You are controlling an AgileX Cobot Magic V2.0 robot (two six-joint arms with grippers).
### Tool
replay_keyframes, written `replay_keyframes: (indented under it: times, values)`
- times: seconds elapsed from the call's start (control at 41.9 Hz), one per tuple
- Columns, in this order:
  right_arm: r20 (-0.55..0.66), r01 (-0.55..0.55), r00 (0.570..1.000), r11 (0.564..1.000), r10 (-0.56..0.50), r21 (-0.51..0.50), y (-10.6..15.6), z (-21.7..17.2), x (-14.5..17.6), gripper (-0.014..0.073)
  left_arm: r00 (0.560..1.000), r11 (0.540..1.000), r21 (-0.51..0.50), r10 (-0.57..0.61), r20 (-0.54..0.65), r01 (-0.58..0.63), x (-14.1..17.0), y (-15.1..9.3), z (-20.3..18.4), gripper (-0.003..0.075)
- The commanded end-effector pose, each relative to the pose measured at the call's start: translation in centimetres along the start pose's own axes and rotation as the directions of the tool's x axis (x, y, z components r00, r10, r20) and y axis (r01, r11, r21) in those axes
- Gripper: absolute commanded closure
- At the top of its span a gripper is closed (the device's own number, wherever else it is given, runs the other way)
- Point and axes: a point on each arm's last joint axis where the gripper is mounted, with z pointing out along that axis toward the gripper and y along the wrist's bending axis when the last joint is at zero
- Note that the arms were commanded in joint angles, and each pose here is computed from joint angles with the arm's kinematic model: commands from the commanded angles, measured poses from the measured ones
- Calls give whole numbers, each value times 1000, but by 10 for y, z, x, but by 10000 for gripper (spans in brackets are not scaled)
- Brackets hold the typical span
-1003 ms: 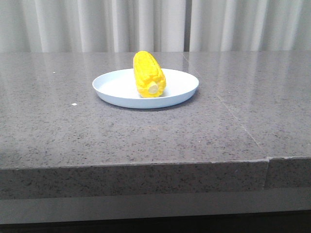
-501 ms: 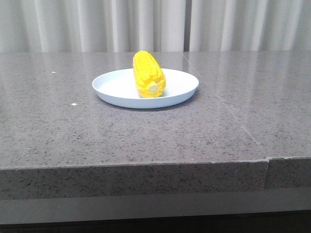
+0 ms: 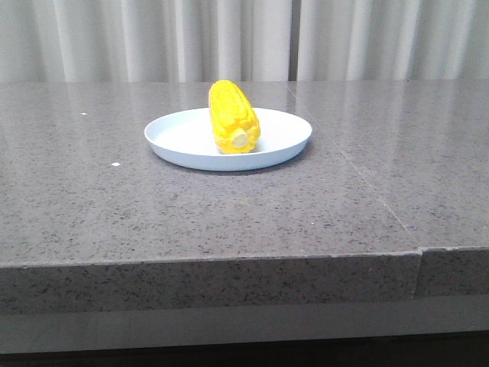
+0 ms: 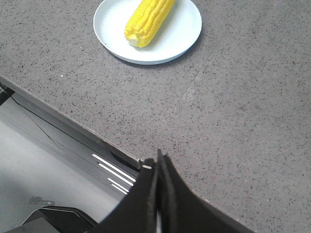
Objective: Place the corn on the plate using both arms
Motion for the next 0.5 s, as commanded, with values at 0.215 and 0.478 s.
replay_keyframes:
  times: [0.215, 0.478]
  values:
    - [92, 7, 996, 1000, -7, -2, 0, -7, -12, 714, 997, 998, -56, -16, 79, 21, -6, 3, -2, 740]
    - [92, 7, 996, 1000, -7, -2, 0, -7, -12, 714, 997, 998, -52, -17, 79, 21, -6, 3, -2, 741]
